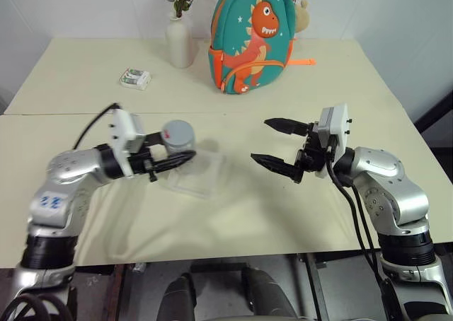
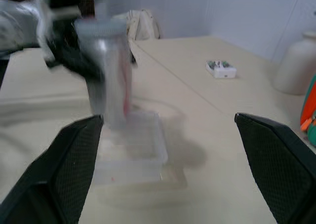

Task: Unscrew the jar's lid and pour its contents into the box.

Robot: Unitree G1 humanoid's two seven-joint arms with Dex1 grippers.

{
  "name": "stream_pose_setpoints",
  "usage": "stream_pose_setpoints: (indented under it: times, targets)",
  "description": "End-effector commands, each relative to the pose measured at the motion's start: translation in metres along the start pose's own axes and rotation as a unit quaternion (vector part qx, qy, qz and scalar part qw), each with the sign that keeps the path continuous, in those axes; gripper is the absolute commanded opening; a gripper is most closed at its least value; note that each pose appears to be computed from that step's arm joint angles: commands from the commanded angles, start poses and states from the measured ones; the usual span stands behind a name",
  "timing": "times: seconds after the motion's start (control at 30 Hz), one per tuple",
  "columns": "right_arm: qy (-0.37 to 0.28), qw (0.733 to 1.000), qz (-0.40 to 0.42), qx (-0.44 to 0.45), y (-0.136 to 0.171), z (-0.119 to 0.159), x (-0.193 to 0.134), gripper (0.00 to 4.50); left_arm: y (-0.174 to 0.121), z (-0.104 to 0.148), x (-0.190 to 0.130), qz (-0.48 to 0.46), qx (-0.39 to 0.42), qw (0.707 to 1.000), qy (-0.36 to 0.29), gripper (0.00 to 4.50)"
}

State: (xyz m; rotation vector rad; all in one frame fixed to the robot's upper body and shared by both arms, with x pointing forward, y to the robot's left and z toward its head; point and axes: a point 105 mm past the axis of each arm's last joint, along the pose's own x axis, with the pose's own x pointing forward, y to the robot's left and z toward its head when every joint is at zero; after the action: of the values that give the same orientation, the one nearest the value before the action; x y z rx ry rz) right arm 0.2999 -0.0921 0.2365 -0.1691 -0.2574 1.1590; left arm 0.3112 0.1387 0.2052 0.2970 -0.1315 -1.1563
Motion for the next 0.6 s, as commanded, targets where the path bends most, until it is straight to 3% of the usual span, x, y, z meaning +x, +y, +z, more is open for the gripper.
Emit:
stream_pose_setpoints:
  times: [0.03,0.3,0.6]
  targets:
    - [-0.007,1.000,-0.008,-0.001,0.009,0.022,0.013,4.50,-0.004,-0.003,0.021,-0.040,0.013,0.999,0.001,2.08]
    - [-0.002,1.000,-0.007,0.027,0.021,0.035,0.040,4.50,-0.002,0.003,0.048,-0.070,0.007,0.997,-0.019,2.08]
    - [0.014,0.999,0.003,0.033,0.028,0.031,0.064,4.50,-0.001,0.011,0.056,-0.074,0.006,0.996,-0.043,2.08]
